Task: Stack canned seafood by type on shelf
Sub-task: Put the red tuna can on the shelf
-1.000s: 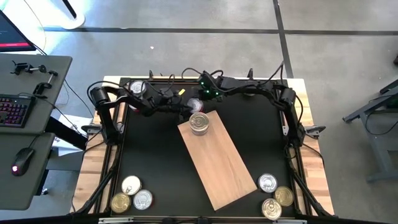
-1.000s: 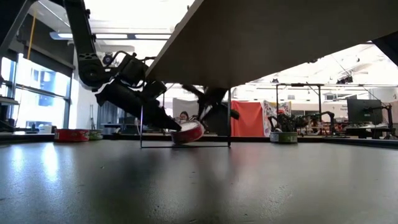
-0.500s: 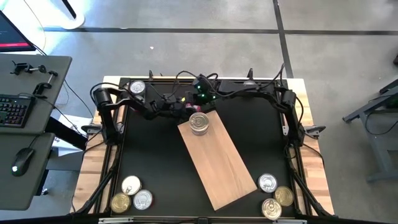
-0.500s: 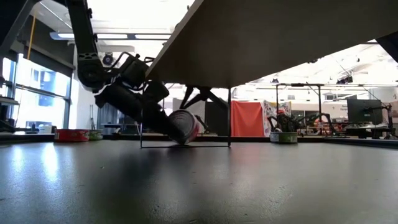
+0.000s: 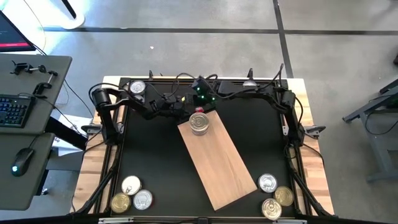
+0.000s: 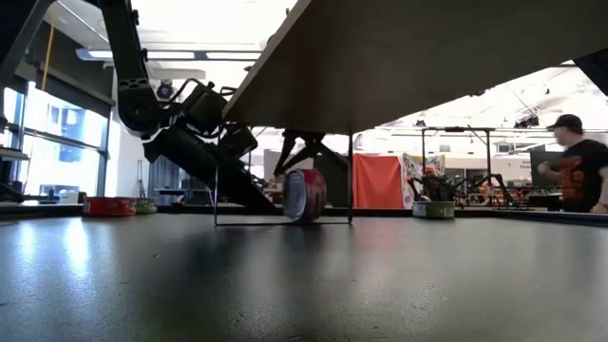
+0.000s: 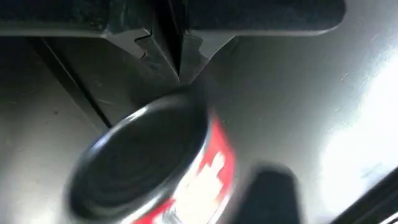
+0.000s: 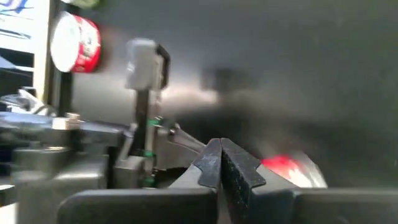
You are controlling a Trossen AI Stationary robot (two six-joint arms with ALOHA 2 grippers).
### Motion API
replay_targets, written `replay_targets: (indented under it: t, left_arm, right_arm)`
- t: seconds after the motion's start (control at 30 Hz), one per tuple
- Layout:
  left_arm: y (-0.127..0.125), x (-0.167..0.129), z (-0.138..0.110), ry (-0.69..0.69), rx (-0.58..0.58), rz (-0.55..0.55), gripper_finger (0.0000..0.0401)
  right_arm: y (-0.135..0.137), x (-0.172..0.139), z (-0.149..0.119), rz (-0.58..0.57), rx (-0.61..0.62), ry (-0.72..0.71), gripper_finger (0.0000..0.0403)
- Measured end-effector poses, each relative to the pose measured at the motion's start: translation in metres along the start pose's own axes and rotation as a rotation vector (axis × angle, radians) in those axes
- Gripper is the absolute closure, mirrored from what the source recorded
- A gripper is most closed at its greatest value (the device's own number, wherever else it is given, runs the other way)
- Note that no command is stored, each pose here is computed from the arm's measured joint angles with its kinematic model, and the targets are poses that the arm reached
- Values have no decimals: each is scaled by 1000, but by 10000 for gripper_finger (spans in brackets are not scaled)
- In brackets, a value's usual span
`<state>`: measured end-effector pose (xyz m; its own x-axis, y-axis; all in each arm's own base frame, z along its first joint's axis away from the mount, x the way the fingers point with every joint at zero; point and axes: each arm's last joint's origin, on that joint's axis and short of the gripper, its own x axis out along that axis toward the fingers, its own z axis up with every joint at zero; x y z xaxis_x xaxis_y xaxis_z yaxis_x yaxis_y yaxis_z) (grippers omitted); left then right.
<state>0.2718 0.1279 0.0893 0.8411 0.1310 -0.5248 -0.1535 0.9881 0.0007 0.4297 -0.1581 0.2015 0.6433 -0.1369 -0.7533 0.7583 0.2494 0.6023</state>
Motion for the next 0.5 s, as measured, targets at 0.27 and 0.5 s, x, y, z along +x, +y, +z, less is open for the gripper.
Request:
replay_targets:
  t: [0.27,0.5]
  left_arm:
    - [3,-6,1,37,-19,-6,401]
    - [9,-18,-5,109,-44,0,401]
  right_arm:
    - [28,-25,23,97,-224,-65,403]
    - [43,-69,37,-111,-457,-23,385]
